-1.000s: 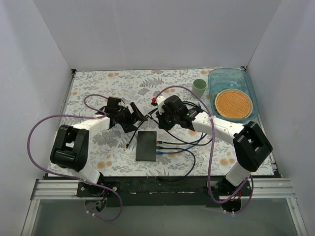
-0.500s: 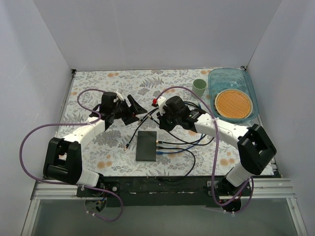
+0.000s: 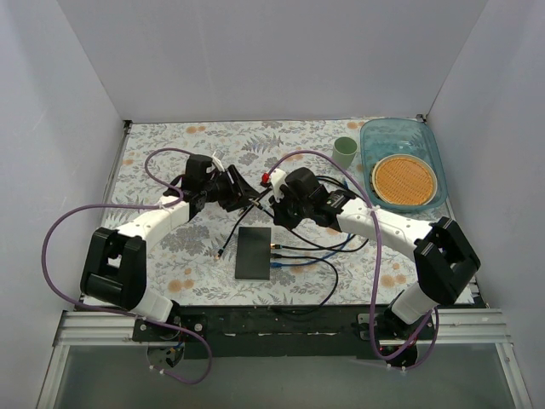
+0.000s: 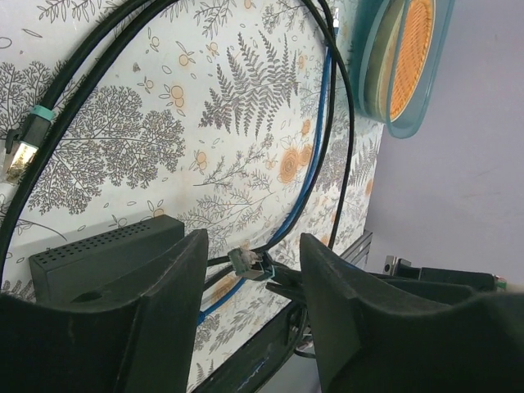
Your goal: Insert the plug into the switch port
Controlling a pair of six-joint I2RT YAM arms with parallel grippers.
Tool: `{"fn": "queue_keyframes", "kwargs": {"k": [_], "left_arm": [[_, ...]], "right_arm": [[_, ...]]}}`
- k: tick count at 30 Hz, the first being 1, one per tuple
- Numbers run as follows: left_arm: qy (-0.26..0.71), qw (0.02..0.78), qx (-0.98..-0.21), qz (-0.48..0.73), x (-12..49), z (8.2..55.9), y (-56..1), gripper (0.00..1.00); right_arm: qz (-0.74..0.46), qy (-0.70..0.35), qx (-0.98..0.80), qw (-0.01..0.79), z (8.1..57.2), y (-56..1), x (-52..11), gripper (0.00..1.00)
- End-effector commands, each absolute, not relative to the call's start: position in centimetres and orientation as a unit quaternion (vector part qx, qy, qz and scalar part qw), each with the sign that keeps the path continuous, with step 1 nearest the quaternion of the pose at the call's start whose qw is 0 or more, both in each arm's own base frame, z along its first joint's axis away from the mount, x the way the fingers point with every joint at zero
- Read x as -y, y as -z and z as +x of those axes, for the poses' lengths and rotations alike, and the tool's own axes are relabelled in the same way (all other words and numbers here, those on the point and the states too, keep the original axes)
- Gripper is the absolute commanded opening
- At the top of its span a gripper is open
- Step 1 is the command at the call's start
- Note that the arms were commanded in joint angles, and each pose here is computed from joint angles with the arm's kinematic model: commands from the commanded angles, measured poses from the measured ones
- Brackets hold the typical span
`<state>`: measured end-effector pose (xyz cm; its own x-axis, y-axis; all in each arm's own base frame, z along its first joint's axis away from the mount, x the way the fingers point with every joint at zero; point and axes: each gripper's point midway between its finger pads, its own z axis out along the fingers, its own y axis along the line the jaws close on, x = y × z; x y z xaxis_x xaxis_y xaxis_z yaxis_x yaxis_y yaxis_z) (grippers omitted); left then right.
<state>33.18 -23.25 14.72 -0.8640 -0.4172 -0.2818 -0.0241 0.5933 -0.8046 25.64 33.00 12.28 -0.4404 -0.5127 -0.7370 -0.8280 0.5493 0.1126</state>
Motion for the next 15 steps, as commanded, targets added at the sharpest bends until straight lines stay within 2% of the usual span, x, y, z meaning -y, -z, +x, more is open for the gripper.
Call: {"fn": "queue_keyframes", "kwargs": {"k": [1,5,13,15], "left_arm": [[0.444,0.232,-0.859,-0.107,24.2,33.3,-16.0,0.47],[0.445,0.231,-0.859,-0.104,24.4,33.3,-15.9,0.41],[0.460,0.231,-0.853,-0.094,25.1,33.2,-16.5,0.00],[0.461,0.230,-0.852,-0.091,25.3,33.0,-16.5,0.00]], "right_arm": [[-0.414,-0.250,-0.795,0.367,26.0,-15.3,-33.7,0.01],[-0.412,-0.254,-0.794,0.368,26.1,-15.7,-33.9,0.01],[-0.410,-0.257,-0.792,0.372,26.1,-16.0,-34.1,0.01],[-0.410,-0.262,-0.790,0.374,26.2,-16.3,-34.3,0.01]]}}
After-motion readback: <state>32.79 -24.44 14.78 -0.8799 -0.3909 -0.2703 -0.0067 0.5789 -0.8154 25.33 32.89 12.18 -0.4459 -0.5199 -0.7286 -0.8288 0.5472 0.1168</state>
